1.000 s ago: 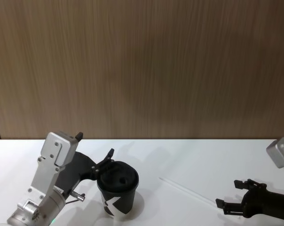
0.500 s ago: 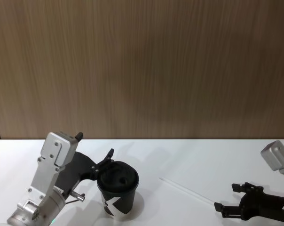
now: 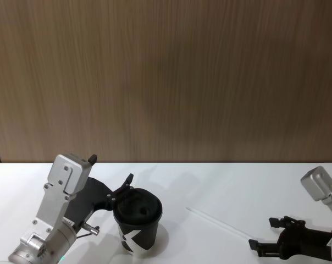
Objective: Pick up the straw with one hand, pass it to the other hand, and insert it into the cup.
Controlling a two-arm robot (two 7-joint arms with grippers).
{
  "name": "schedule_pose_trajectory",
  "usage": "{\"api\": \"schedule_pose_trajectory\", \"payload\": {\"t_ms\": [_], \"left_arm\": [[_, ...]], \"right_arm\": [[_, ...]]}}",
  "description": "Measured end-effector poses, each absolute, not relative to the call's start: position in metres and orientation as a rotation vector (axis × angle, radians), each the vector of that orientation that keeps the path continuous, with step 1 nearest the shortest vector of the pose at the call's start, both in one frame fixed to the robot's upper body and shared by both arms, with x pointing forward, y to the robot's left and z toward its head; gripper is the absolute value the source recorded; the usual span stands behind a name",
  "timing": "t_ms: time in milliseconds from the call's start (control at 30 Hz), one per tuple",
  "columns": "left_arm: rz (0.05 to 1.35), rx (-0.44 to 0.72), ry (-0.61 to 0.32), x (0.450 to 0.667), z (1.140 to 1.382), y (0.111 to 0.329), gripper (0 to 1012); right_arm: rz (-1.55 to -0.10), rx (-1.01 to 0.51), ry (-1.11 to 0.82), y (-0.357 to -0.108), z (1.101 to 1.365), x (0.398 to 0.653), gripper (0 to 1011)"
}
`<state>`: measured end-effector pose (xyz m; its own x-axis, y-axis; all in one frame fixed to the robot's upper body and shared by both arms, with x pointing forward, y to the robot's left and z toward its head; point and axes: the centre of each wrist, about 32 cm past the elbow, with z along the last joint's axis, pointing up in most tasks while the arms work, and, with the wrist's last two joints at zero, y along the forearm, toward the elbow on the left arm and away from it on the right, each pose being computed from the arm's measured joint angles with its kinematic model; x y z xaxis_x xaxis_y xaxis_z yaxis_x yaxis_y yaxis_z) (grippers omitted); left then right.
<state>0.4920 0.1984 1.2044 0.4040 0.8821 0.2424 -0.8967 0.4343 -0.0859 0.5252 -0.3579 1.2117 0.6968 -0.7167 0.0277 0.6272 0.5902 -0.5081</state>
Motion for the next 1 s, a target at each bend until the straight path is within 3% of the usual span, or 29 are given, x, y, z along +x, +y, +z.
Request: {"api": "schedule_pose_trajectory", "payload": {"t_ms": [333,500,1000], "left_arm": [[1.124,0.061,-0.268,0.4920,1.2044,0.1984,1003],[1.124,0.061,-0.268,0.4920,1.2044,0.1984,1003],[1.124,0.061,-0.268,0.4920,1.2044,0.1984,1003]], "right_arm": [[-0.786,-0.526,0.204,-0.3572,1.2091,0.5274,1001],[-0.784,-0.531,0.204,-0.3566,1.2084,0.5278,919],[-0.772,-0.549,0.185,-0.3560,1.2093,0.5256,445]]}}
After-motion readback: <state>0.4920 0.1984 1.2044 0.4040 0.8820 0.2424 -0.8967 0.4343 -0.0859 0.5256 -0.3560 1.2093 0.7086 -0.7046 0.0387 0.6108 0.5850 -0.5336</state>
